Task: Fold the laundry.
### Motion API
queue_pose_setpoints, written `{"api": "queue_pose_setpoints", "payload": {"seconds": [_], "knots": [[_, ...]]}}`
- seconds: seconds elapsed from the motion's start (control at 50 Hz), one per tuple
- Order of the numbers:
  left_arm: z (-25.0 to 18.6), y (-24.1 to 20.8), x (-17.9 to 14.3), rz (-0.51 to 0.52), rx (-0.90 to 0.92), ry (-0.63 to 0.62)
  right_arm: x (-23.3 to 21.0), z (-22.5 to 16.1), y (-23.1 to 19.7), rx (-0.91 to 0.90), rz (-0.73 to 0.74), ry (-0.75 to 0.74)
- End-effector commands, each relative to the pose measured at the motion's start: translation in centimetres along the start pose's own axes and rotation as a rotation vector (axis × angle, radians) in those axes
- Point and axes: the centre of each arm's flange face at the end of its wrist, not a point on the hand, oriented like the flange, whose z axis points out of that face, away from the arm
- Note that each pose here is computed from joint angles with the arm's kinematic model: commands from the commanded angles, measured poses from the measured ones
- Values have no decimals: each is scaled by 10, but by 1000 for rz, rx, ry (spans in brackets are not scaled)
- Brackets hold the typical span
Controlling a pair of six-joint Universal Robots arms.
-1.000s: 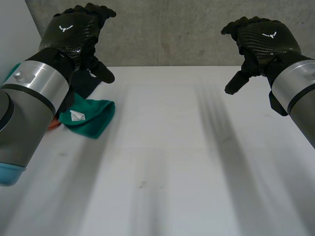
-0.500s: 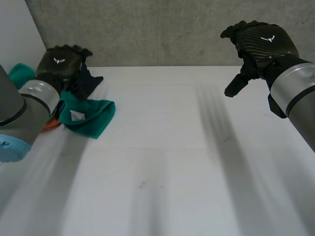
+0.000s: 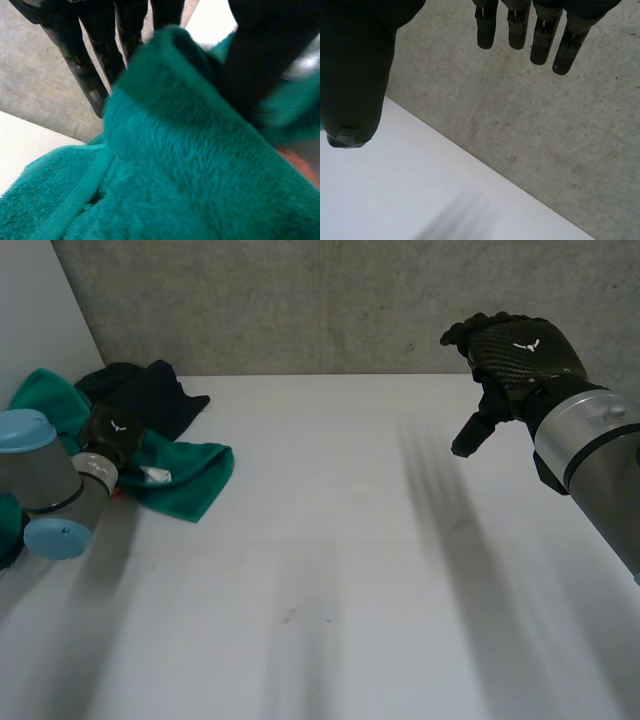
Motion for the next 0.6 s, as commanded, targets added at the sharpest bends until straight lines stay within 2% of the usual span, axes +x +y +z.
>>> {"api": "queue_pose_setpoints", "payload": {"seconds": [0.02, 0.08, 0.18, 0.2, 0.26, 0.28, 0.34, 0.4, 0.42, 0.5, 0.6], "knots": [[0, -21, -11, -53, 28, -88, 0, 2, 5, -13, -3, -1], [-13, -65, -20, -126, 102, -137, 0, 3, 5, -15, -3, -1], [-50, -131, -14, -305, 230, -100, 1, 4, 3, -9, -3, 1], [-66, -154, -9, -380, 279, -64, 1, 4, 2, -6, -3, 3], [-92, -187, 5, -495, 348, 16, 4, 4, 1, -3, -4, 10], [-112, -206, 20, -565, 375, 94, 5, 5, 1, 0, -4, 14], [-141, -230, 48, -659, 397, 227, 9, 5, -2, 7, -4, 26], [-159, -242, 74, -699, 403, 323, 15, 6, -2, 7, -4, 43], [-167, -245, 96, -713, 396, 386, 16, 6, -2, 6, -4, 46], [-187, -249, 146, -718, 382, 522, 21, 7, -2, 7, -4, 59], [-196, -251, 163, -708, 390, 589, 26, 9, -1, 4, -4, 74]]}}
